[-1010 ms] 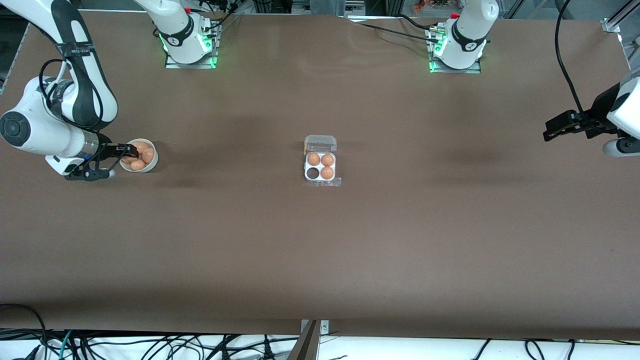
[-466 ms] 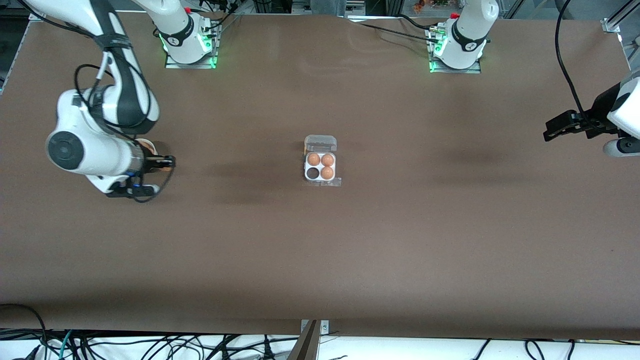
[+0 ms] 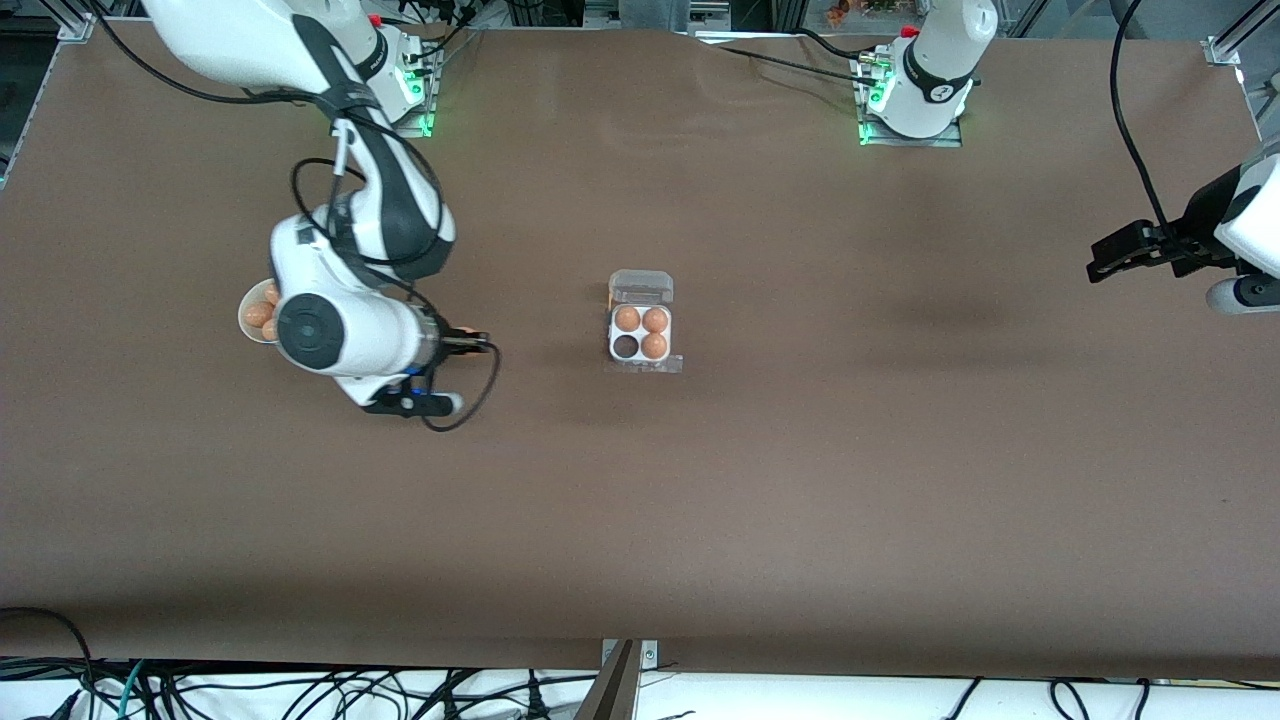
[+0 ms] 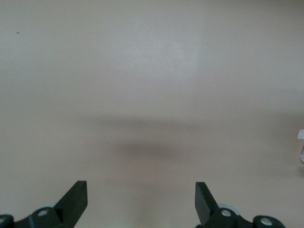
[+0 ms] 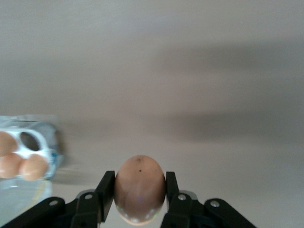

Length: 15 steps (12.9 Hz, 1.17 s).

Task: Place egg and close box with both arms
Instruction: 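Lift the egg and carry it to the clear egg box, then lower the egg into the empty slot and open the right gripper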

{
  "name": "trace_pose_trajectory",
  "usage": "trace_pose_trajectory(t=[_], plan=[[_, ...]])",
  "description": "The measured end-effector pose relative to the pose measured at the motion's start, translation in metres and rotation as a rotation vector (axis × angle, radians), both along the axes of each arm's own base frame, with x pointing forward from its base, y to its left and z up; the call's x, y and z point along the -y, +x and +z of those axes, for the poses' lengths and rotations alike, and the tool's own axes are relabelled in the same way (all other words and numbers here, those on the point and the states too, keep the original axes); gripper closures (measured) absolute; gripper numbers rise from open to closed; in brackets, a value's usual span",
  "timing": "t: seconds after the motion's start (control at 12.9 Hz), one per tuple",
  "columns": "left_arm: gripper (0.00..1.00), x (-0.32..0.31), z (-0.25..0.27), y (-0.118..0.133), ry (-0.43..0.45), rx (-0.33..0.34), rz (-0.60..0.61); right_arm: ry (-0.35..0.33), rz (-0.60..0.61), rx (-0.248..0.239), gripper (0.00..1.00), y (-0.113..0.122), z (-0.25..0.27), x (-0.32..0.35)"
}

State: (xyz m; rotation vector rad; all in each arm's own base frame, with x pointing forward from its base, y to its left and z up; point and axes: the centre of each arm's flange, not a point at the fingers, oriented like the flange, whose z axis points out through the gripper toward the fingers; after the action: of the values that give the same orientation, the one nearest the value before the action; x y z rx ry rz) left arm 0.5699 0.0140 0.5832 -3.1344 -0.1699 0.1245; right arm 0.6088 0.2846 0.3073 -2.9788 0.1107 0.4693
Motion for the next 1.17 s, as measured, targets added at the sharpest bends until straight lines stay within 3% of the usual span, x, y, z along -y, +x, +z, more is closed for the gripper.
trace_pose_trajectory(t=[0.47, 0.85, 1.17], plan=[[0.00, 0.000, 0.000, 0.000, 0.000, 0.000, 0.000, -0.055, -0.152, -0.043, 0.52, -0.030, -0.021, -0.110], [0.00, 0.000, 0.000, 0.000, 0.000, 0.000, 0.000, -0.056, -0.237, 0.002, 0.52, -0.050, -0.046, -0.170], [0.00, 0.000, 0.000, 0.000, 0.000, 0.000, 0.000, -0.046, -0.263, 0.018, 0.52, -0.045, -0.057, -0.182]])
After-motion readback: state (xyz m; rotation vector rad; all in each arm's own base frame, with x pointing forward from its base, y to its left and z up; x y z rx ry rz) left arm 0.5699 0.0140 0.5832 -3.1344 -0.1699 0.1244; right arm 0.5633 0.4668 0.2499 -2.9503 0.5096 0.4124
